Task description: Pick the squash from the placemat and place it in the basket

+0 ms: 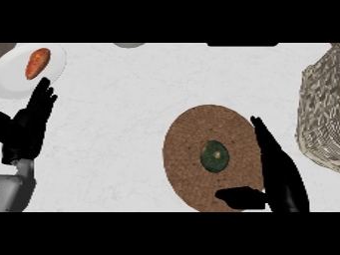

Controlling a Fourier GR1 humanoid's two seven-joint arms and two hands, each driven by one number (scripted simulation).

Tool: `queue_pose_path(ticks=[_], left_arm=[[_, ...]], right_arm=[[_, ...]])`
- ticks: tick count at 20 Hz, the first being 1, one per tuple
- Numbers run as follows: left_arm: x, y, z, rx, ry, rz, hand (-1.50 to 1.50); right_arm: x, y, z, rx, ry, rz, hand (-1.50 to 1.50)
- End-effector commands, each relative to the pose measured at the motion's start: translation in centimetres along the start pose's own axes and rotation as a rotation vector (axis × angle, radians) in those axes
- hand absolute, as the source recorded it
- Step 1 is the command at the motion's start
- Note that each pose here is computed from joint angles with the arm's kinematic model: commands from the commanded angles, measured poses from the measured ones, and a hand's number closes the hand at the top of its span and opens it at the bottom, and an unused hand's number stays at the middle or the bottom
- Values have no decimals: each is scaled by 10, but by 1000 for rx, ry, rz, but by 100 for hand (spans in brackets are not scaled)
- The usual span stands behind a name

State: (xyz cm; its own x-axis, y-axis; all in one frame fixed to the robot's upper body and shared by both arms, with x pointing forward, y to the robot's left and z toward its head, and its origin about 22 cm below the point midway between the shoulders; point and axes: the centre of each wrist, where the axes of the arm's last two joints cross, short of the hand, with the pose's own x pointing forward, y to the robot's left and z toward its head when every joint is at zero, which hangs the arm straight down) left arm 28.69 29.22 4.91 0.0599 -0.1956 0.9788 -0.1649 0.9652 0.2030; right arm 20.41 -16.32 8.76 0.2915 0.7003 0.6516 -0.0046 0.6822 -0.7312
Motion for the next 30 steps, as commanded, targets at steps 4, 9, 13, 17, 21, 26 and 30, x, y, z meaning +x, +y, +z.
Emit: queue_pose_path(ticks=[4, 9, 13, 17, 21, 26, 30], left_arm=[[-13, -17, 9, 4, -2, -16, 0], [-9, 1, 16, -6, 15, -2, 0], [9, -5, 23, 6, 14, 8, 0], [-3, -6, 11, -1, -1, -20, 0], [6, 8, -1, -13, 5, 17, 0], [23, 9, -3, -6, -2, -3, 0], [-18, 13, 2, -9, 4, -3, 0]], right_arm=[[-11, 30, -4, -58, -15, 5, -150], [-15, 31, 15, -50, -35, -11, -150], [-25, 41, 1, -45, -17, -18, -150], [-36, 43, -13, -46, -18, -12, -150], [-10, 50, -12, -55, 0, 5, -150], [-25, 66, -34, -54, 35, 45, -150], [-23, 66, -31, -41, 36, 60, -150]])
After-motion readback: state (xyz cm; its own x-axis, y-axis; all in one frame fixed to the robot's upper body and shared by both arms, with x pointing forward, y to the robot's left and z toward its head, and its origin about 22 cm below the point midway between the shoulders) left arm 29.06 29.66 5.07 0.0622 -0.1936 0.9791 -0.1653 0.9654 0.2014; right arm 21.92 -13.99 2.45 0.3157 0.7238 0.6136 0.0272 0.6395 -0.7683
